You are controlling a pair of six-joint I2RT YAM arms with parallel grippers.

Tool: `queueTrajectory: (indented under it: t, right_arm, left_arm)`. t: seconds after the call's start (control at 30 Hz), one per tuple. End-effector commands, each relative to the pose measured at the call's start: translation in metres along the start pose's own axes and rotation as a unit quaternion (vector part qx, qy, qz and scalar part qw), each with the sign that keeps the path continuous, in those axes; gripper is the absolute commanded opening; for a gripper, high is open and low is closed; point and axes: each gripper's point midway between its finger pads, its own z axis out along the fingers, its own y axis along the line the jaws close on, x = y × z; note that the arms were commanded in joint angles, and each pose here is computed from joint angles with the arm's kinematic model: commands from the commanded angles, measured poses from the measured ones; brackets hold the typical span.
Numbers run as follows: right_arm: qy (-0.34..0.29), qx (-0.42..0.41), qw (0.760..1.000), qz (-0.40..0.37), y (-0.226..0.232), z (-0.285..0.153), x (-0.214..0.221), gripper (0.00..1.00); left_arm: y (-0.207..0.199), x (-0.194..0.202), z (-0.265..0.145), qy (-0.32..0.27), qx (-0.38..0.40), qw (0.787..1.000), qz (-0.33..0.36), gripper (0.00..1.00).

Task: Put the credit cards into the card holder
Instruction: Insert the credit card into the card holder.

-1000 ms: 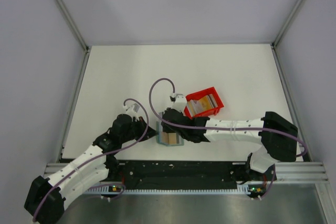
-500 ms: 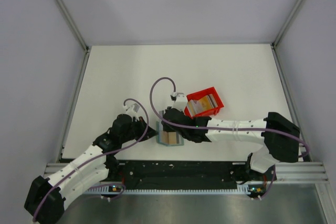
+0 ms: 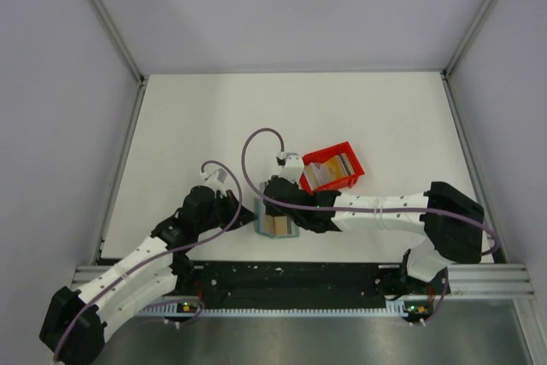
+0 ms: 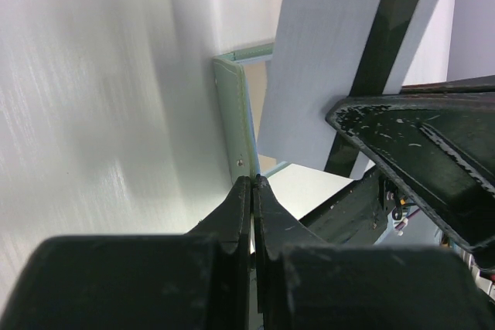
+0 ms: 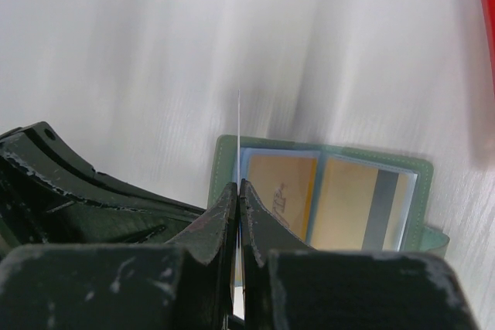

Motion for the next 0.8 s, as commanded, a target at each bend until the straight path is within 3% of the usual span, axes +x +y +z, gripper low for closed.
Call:
queueTrajectory:
  t: [0.0,0.47,0.67,0.77]
  right_arm:
    - [-0.014,-0.011,1.000,0.000,0.016,0.004,-0.010,0.00]
    - [-0.015,-0.007,1.000,-0.009,0.013,-0.001,-0.013,0.00]
    - [-0.021,-0.045,0.999,-0.013,0.022,-0.020,-0.024,0.00]
    - [-0.015,-0.047,0.999,-0.008,0.011,-0.024,-0.023,0.00]
  left_arm:
    - [-0.011,-0.008,-0.001,-0.016,0.024,0.999,0.016,0.00]
    - [-0.006,-0.007,0.000,-0.016,0.014,1.000,0.015,0.00]
    - [0.036,0.000,0.003,-0.022,-0.077,0.997,-0.011,0.00]
    - [0.055,0.003,0.002,-0.024,-0.120,0.992,-0.020,0.11]
